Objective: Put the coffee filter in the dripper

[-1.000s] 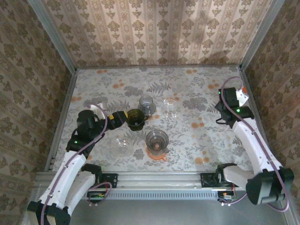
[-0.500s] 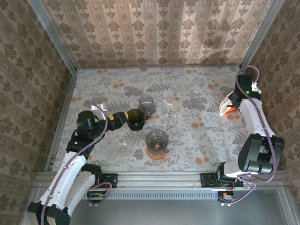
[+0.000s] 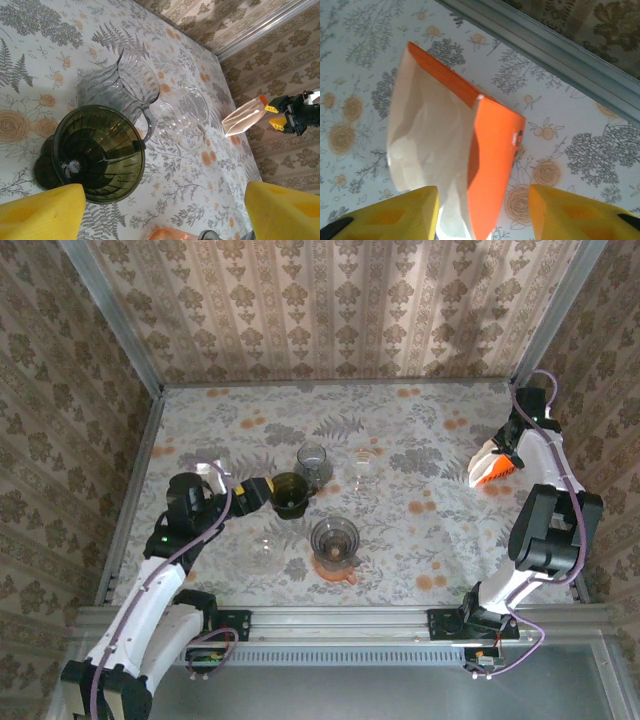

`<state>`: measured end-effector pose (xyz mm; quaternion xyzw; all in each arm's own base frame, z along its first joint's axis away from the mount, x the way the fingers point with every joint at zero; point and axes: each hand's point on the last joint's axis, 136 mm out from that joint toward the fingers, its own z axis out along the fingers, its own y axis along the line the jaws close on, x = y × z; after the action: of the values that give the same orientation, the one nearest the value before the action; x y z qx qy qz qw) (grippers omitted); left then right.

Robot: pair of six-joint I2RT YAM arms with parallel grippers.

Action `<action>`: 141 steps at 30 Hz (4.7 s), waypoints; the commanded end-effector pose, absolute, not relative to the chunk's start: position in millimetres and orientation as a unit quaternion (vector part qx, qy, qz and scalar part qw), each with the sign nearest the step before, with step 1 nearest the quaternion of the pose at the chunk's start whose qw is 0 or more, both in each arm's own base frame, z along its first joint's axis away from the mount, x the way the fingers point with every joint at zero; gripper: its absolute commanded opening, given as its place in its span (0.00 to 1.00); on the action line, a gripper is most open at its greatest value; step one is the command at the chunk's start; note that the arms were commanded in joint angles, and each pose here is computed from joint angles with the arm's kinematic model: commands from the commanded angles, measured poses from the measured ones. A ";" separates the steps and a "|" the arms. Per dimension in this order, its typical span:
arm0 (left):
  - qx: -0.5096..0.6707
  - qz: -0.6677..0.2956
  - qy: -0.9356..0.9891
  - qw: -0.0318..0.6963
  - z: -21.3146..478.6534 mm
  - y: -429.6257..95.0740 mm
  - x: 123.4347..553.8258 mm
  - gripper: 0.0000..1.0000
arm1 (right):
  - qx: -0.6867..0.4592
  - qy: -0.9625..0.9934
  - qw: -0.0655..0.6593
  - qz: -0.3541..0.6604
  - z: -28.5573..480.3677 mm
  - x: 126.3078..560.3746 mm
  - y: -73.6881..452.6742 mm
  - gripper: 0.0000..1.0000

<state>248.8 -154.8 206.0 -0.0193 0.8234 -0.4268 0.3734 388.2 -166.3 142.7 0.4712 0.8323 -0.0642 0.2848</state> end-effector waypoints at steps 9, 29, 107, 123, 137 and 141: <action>-0.025 -0.437 0.821 0.366 202.8 -153.8 258.1 0.84 | 0.467 0.838 0.274 -0.069 132.1 396.2 -174.3 0.39; -0.031 -0.437 0.822 0.363 200.1 -151.7 260.2 0.84 | 0.280 0.916 0.286 -0.018 161.4 433.6 -110.6 0.02; -0.051 -0.443 0.827 0.343 187.3 -150.9 263.6 0.83 | 0.106 0.950 0.293 -0.014 141.0 462.2 60.7 0.34; -0.053 -0.441 0.828 0.342 184.6 -150.0 263.1 0.83 | 0.118 0.952 0.280 -0.048 119.5 472.9 51.9 0.27; -0.052 -0.441 0.828 0.341 183.8 -150.1 262.7 0.83 | 0.112 0.952 0.278 -0.058 114.6 478.0 51.6 0.10; -0.053 -0.441 0.829 0.341 183.1 -150.0 262.6 0.83 | 0.106 0.953 0.279 -0.061 116.4 478.2 51.8 0.00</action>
<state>263.6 -149.9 184.7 -0.0520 0.8314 -0.4337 0.3435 472.6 52.2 111.2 0.1088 0.9549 -0.0504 0.2716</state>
